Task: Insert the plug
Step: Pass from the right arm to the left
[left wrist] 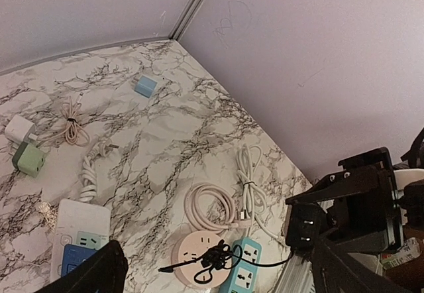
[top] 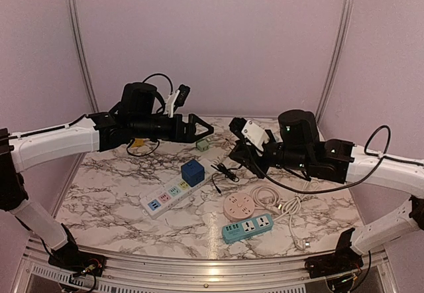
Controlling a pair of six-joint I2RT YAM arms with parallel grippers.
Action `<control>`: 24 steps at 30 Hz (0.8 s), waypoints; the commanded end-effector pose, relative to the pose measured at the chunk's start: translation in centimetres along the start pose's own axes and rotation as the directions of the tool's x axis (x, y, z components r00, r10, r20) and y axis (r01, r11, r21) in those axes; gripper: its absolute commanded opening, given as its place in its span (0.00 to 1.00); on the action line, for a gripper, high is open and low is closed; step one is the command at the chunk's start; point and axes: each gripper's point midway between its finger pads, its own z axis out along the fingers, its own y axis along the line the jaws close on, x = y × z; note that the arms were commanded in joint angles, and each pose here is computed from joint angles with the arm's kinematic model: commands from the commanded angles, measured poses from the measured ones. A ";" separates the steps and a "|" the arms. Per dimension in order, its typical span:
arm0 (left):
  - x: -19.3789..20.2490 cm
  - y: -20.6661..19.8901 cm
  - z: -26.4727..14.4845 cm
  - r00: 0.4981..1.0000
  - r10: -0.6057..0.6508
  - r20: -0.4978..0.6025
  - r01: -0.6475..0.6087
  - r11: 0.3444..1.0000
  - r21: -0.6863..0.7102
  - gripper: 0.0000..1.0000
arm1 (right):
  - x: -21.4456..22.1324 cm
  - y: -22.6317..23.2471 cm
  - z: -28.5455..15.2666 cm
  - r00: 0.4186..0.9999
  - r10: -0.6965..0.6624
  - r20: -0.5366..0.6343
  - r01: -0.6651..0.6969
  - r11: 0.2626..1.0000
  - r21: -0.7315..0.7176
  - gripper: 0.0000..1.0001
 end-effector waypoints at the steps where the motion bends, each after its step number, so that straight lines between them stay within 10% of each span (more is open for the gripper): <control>1: -0.6 -1.7 1.2 0.999 0.029 -0.023 -0.027 0.997 0.069 0.99 | -3.2 0.2 -0.9 0.995 -0.061 0.074 0.058 0.997 0.045 0.25; 24: 5.2 -5.2 3.5 0.963 0.106 -0.247 -0.056 0.978 0.199 0.98 | -4.4 1.5 -0.1 0.989 -0.148 0.010 0.146 0.984 0.097 0.26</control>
